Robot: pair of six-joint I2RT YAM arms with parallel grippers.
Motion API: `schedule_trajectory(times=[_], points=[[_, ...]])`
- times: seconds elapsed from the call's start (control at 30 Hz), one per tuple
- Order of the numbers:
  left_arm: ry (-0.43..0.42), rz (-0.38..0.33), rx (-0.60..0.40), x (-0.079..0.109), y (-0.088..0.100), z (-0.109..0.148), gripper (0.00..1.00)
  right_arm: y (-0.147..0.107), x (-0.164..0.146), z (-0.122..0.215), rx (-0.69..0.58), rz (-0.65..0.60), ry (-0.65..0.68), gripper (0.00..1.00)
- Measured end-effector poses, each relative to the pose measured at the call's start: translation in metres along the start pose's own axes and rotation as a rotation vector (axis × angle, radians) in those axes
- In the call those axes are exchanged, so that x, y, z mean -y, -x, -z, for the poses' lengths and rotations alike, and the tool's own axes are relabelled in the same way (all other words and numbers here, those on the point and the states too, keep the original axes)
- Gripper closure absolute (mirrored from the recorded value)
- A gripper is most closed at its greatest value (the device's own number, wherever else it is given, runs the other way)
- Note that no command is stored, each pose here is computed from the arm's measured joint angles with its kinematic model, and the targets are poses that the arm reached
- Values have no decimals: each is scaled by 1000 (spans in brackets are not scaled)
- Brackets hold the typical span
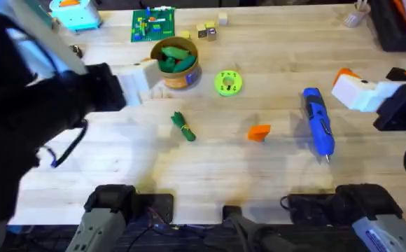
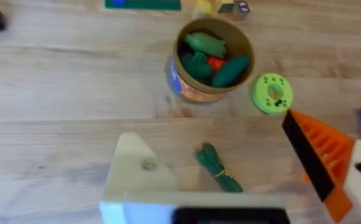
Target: Pick up the gripper from the table and insert it into the empty holder that is missing its gripper. Then pick up a screw, insert it into the mounting hole, and use the screwdriver to tighten it. Finally, clean up the table by picking up the vegetable and placing it into the bucket.
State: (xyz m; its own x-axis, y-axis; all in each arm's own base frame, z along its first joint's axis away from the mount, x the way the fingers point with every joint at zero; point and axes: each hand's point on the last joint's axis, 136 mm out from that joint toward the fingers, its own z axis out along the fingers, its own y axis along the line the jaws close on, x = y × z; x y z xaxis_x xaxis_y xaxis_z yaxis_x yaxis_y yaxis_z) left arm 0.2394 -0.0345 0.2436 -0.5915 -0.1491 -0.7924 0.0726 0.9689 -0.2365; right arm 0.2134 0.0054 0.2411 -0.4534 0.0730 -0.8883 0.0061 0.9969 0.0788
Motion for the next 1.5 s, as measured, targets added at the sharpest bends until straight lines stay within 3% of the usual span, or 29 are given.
schedule_trajectory(times=[0.17,0.3,0.33,0.5,0.53,0.6,0.63,0.83,0.87,0.93,1.17,1.3,1.4,1.5], points=[[-116,80,-248,24,-51,-41,4,0,0,0,0,0,0,19],[-148,75,-445,46,-102,-70,37,0,0,0,0,0,0,19],[-146,60,-476,50,-111,-74,110,0,0,0,0,0,0,19],[-98,18,-538,64,-132,-87,887,0,0,0,-1,0,0,19],[-88,15,-537,65,-133,-89,967,0,0,0,-1,0,0,19],[-80,21,-526,67,-131,-93,986,0,0,0,-1,0,0,19],[-78,23,-516,67,-130,-94,969,0,0,0,0,0,0,19],[-78,46,-484,69,-123,-92,66,0,0,0,-1,0,0,19],[-86,50,-469,70,-119,-91,25,0,0,0,-1,0,0,19],[-119,48,-413,77,-106,-88,7,0,0,0,-1,0,0,19],[-358,12,-70,130,-26,-59,6,0,0,0,-1,0,0,19],[-446,14,87,147,11,-41,6,0,0,0,-1,0,0,19],[-467,16,131,152,22,-36,6,0,0,0,-1,0,0,19],[-458,15,112,150,17,-38,6,0,0,0,-1,0,0,19]])
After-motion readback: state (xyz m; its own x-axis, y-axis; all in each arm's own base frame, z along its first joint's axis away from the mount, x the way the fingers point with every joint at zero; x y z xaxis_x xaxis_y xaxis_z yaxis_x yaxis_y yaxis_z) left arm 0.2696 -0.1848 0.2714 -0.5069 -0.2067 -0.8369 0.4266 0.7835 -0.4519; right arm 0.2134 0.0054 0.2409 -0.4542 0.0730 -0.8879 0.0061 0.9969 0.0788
